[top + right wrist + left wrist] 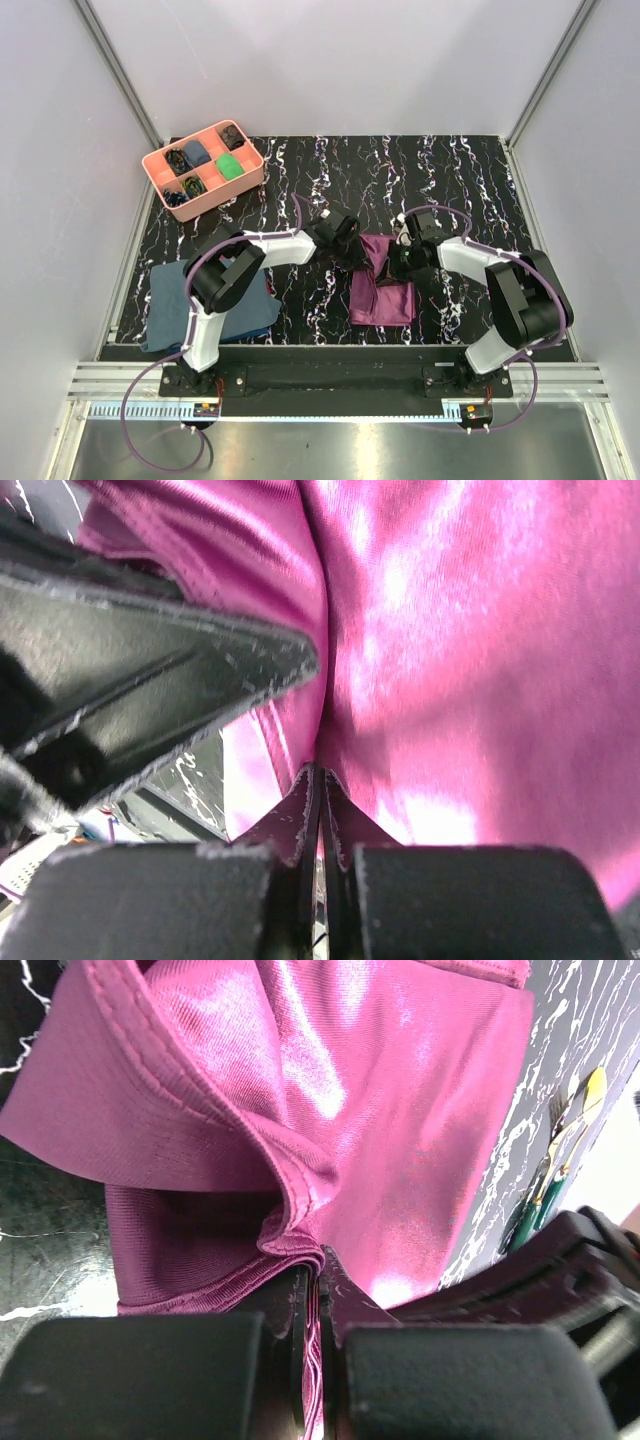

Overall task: Fold the napkin into a case and place the utensils inside
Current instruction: Fold the lower triangle-folded napkin at the center of the board.

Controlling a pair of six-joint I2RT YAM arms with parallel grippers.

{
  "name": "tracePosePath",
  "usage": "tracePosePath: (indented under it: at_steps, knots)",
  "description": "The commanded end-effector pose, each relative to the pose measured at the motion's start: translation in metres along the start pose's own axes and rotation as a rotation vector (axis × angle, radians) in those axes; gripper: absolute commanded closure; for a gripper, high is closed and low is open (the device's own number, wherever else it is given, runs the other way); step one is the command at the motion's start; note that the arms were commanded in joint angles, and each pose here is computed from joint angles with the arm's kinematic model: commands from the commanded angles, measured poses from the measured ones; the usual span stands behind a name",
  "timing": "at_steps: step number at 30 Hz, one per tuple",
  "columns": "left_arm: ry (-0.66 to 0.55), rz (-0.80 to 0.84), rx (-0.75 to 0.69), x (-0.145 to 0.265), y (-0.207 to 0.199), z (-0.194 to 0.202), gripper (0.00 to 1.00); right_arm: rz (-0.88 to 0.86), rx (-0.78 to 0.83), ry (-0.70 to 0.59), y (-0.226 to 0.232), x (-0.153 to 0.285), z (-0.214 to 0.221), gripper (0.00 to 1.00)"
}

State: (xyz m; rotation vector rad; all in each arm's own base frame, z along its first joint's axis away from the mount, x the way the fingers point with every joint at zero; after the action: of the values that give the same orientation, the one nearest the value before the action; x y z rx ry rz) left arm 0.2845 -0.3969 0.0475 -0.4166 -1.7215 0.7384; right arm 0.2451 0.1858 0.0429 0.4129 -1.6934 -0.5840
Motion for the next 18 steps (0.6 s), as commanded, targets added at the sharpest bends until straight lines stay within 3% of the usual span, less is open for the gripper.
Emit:
tracePosePath:
  at_steps: [1,11,18]
  knots:
    - [-0.064,0.034,-0.025,-0.001,-0.013,-0.011,1.00,0.032,0.033,-0.038,0.003,0.015,-0.007,0.98]
    - [-0.107,0.028,0.019,-0.004,-0.014,-0.020,1.00,0.046,0.093,-0.057,0.006,0.040,0.005,0.98]
    - [-0.126,0.023,0.043,-0.007,-0.014,-0.023,1.00,-0.086,0.125,-0.005,0.028,0.039,0.018,0.97]
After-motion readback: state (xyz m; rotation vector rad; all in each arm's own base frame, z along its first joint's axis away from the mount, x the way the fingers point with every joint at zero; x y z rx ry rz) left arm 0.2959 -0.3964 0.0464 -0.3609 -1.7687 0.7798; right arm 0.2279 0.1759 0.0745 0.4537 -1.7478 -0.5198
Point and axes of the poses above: each gripper's point midway between its finger pads, its own x axis back along the fingers, its own y axis along the line the jaws close on, z = x × y, the point moved 2 cm from there along x, back along the fingers, and after that the axes turned 1 degree about -x, right-handed, at the moved point
